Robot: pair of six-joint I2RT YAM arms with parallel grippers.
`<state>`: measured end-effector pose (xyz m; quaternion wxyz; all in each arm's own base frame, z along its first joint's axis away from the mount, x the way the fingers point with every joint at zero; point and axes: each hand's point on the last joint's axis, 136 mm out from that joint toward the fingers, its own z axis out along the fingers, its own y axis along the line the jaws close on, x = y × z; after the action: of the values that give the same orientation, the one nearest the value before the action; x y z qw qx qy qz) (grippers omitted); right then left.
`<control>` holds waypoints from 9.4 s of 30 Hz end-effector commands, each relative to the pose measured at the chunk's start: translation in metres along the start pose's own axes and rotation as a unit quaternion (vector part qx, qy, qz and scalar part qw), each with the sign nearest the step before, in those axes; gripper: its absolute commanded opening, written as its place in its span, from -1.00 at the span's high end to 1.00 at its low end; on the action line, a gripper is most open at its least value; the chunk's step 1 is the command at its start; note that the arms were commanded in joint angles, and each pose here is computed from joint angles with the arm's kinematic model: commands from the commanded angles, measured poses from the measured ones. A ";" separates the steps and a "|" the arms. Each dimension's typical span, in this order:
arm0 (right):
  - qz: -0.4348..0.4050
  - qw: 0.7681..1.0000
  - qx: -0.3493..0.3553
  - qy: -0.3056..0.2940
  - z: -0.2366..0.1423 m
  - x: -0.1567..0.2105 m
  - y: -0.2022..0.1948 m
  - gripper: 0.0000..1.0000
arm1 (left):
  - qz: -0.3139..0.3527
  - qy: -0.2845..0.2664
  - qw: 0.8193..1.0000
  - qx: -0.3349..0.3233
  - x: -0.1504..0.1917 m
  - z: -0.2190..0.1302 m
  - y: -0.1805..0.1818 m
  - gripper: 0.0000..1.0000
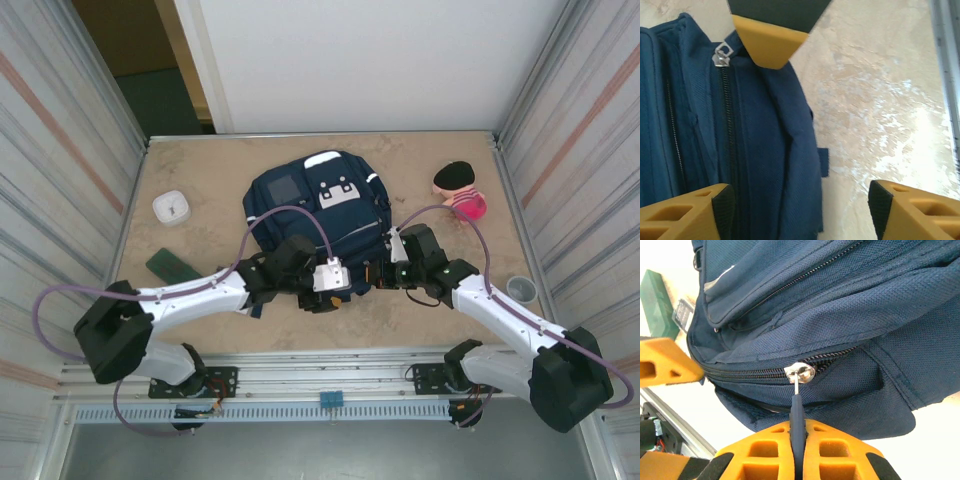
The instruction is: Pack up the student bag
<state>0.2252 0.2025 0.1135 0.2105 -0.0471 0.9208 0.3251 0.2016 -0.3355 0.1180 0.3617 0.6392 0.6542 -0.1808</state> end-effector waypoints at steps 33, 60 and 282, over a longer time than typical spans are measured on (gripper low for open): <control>0.054 0.995 0.035 -0.078 -0.027 -0.067 -0.071 1.00 | 0.032 0.009 0.999 -0.004 0.025 -0.037 0.002 1.00; 0.021 0.996 0.001 -0.083 -0.032 -0.050 -0.037 1.00 | -0.002 -0.038 0.995 -0.095 -0.046 0.003 0.026 0.92; -0.133 0.973 -0.184 -0.040 0.021 -0.063 -0.006 0.82 | -0.008 -0.201 0.976 -0.085 -0.033 -0.106 0.090 1.00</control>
<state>0.2883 0.2054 0.1197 0.2695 -0.1928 0.8223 0.4626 0.2554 -0.2674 0.1817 0.4644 0.5612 0.6404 -0.2434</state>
